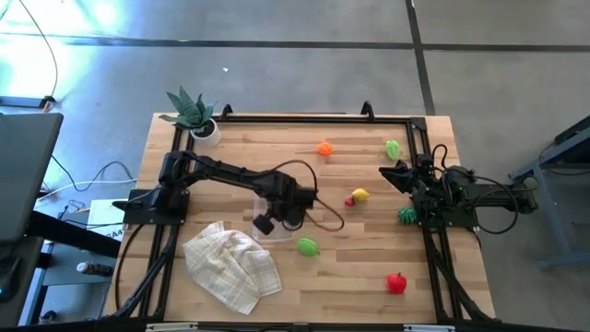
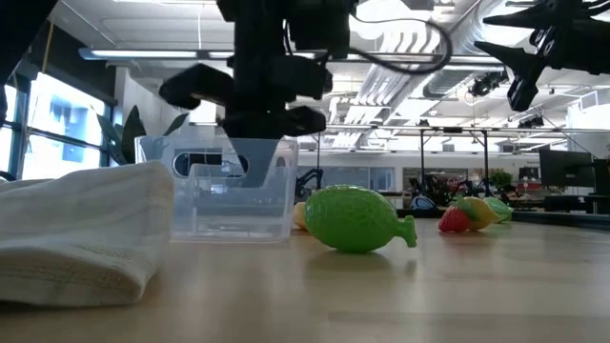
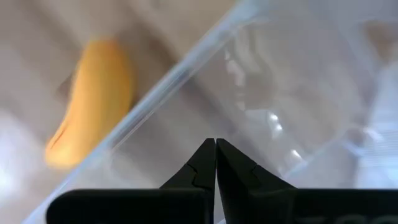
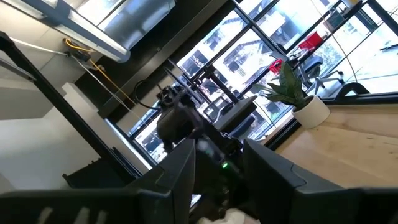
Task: Pick and placing Produce into tupperware
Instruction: Prepare the transparent bin on the table
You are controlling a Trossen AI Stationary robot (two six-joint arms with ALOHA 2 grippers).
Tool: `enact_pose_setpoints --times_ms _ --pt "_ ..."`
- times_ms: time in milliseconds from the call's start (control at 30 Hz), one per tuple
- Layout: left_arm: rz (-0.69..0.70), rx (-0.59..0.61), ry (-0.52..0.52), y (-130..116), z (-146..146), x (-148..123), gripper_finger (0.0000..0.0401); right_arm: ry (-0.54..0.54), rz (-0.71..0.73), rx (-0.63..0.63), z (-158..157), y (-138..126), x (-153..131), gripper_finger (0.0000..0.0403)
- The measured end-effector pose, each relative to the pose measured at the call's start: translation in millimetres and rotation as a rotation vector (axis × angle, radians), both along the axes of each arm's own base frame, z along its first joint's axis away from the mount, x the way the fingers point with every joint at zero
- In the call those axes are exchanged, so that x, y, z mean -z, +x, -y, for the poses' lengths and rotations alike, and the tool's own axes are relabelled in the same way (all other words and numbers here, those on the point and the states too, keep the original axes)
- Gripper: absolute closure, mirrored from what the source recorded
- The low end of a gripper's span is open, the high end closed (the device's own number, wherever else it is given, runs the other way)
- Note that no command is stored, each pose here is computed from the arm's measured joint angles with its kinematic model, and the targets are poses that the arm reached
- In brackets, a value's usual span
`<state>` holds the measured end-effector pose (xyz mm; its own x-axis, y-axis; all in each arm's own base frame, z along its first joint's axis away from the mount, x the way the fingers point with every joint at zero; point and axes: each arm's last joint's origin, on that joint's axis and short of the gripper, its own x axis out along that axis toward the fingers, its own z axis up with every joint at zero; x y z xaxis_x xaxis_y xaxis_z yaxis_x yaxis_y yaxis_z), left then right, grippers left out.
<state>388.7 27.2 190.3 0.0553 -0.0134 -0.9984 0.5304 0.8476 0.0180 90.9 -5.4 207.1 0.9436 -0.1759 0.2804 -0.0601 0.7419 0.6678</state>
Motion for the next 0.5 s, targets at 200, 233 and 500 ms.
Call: enact_pose_setpoints --times_ms 200,233,500 --pt "0.089 -0.04 -0.104 5.8 -19.1 -0.9 0.0398 0.001 0.0 -0.008 -0.2 0.1 0.0 0.0277" --pt "0.098 -0.029 -0.123 6.5 -18.5 -1.2 0.0398 0.003 0.001 -0.01 -0.2 0.0 0.0 0.0277" --pt "0.111 0.004 -0.132 9.9 -17.8 3.3 0.0398 0.002 0.001 -0.014 -0.3 0.1 0.0 0.0277"
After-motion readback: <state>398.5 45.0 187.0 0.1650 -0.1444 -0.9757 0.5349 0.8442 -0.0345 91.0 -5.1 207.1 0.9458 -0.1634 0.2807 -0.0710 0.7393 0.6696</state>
